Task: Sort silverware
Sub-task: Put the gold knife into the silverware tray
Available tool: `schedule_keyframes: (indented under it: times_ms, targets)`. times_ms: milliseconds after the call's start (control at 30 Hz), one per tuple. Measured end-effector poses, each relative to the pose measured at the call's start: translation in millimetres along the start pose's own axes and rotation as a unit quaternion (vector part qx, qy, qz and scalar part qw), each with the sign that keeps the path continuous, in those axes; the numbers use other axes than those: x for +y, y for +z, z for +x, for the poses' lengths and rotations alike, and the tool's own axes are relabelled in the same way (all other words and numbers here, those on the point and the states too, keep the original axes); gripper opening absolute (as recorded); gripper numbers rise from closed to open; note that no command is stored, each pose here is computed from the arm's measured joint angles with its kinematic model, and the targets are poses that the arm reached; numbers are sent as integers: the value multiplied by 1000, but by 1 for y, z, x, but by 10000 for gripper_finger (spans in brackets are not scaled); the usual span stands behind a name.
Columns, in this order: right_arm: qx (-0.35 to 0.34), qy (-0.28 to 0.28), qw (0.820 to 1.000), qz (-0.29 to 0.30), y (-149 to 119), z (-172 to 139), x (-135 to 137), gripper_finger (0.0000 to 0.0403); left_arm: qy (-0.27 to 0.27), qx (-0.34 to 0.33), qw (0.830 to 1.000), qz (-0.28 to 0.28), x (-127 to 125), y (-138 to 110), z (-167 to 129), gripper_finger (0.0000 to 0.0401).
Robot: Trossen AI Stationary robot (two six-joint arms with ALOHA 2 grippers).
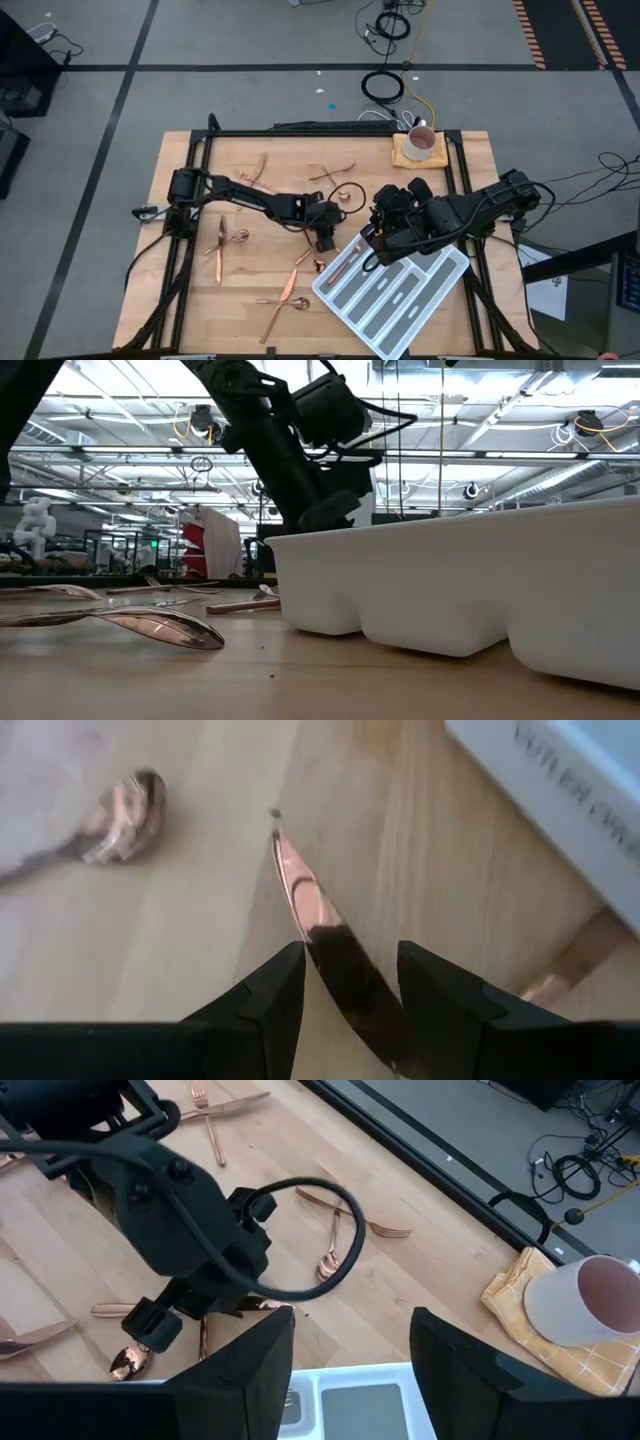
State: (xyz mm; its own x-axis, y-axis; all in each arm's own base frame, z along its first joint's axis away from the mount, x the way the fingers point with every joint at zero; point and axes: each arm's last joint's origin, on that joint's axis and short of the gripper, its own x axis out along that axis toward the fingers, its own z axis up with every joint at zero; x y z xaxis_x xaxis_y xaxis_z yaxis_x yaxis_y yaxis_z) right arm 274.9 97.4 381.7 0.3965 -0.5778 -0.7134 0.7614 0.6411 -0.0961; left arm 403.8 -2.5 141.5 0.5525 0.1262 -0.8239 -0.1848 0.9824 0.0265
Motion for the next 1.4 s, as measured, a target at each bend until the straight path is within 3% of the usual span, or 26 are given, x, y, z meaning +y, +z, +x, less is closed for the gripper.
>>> schedule_keyframes:
  times_ms: [467,567,800,1400]
  targets:
    - [0,0,1000,-14,0,0,0,187,11,35,999,-20,-1,-12,18,159]
    - [2,0,1000,-14,0,0,0,187,12,35,999,-20,-1,-12,18,128]
    - [3,-1,1000,-16,0,0,0,187,6,44,999,-18,-1,-11,17,12]
    - [0,-3,1000,-25,0,0,-1,187,33,44,998,-10,2,11,-5,1]
